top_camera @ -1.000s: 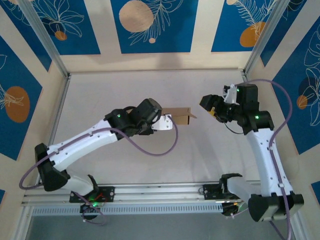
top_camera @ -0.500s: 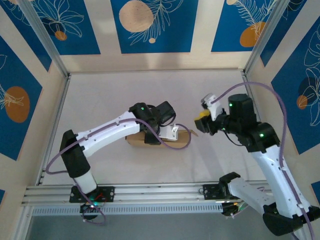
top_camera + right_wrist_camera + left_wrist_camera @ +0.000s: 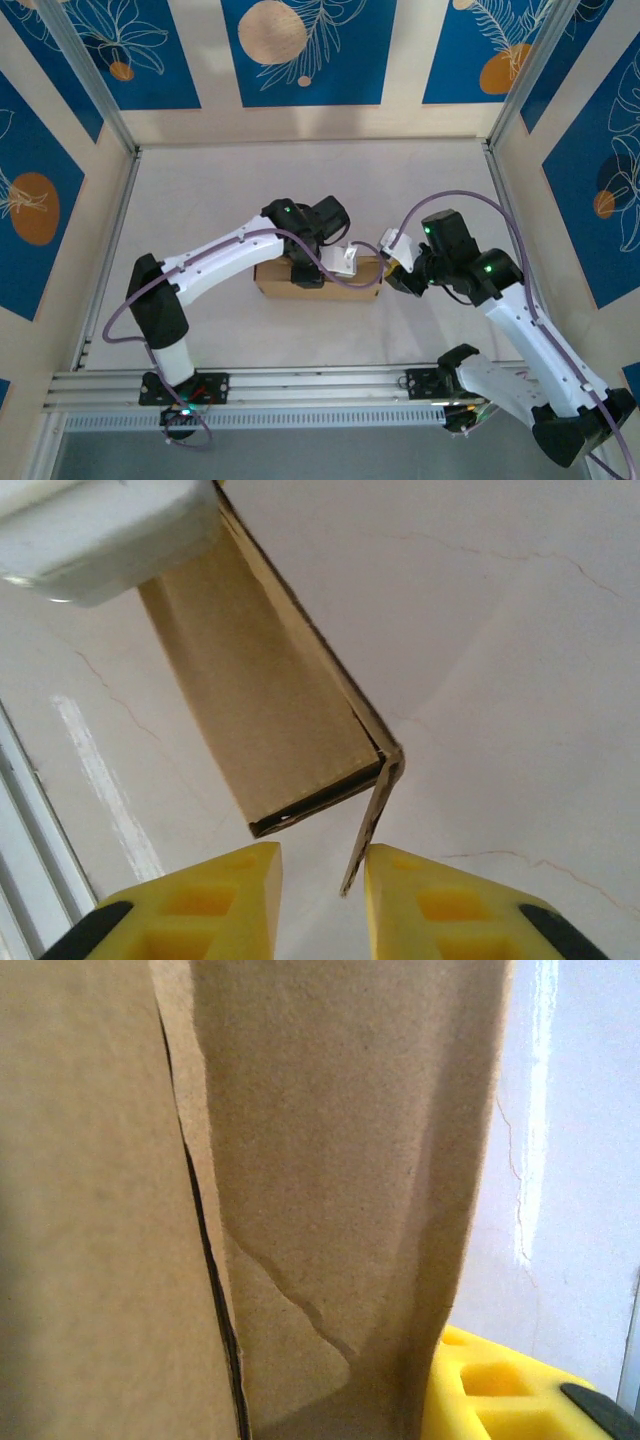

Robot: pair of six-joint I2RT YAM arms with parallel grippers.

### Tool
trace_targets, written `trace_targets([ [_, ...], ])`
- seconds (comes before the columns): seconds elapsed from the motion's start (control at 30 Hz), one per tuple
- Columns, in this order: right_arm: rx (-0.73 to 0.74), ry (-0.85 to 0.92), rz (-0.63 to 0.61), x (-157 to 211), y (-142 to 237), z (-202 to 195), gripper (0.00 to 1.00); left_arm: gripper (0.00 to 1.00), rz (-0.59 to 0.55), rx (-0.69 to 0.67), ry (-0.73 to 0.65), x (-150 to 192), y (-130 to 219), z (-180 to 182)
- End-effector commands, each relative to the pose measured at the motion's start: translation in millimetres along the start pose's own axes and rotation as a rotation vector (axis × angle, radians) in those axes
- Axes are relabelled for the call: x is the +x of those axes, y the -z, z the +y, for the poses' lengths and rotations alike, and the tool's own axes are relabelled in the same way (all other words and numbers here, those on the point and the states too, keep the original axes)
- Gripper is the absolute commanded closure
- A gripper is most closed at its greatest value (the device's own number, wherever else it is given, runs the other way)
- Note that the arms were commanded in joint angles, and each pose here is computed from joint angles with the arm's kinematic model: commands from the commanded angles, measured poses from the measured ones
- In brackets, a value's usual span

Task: Fold the paper box

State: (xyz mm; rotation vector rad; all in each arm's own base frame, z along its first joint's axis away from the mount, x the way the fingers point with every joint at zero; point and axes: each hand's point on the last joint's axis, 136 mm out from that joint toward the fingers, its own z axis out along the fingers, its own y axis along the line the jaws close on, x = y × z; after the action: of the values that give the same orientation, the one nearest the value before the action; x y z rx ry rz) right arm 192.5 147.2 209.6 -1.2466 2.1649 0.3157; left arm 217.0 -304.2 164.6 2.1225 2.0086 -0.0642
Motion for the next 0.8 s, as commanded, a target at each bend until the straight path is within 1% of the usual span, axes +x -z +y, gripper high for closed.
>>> trace_targets([
  [0.0,0.029,0.001,-0.006,-10.4,-1.5,-11.4,0.76,0.7,-0.026,0.023,-0.008,-4.6,2.2,-0.7],
  [0.2,0.016,-0.023,0.001,-15.6,-5.7,-14.6,0.84,0.71,-0.029,0.009,-0.008,-4.7,4.7,1.3],
  [0.3,0.01,-0.037,-0.009,-17.9,-3.3,-14.0,0.92,0.71,-0.027,0.008,-0.01,-4.4,3.4,1.4],
  [0.37,0.0,-0.05,-0.017,-19.5,-2.3,-12.4,0.94,0.71,-0.022,0.008,-0.01,-3.4,2.4,1.2],
  [0.43,-0.019,-0.068,-0.023,-21.2,-2.3,-9.7,0.99,0.71,-0.021,0.007,-0.008,-3.5,2.1,1.7],
  [0.5,-0.028,-0.091,-0.024,-22.0,-3.5,-8.8,0.98,0.71,-0.018,0.01,-0.006,-3.5,1.2,1.1],
  [0.6,-0.03,-0.105,-0.022,-22.3,-4.8,-8.8,0.91,0.71,-0.016,0.01,-0.003,-3.4,0.8,1.5],
  [0.77,-0.009,-0.106,-0.021,-21.4,-3.5,-11.9,0.85,0.71,-0.012,0.008,-0.001,-2.6,1.1,2.0],
])
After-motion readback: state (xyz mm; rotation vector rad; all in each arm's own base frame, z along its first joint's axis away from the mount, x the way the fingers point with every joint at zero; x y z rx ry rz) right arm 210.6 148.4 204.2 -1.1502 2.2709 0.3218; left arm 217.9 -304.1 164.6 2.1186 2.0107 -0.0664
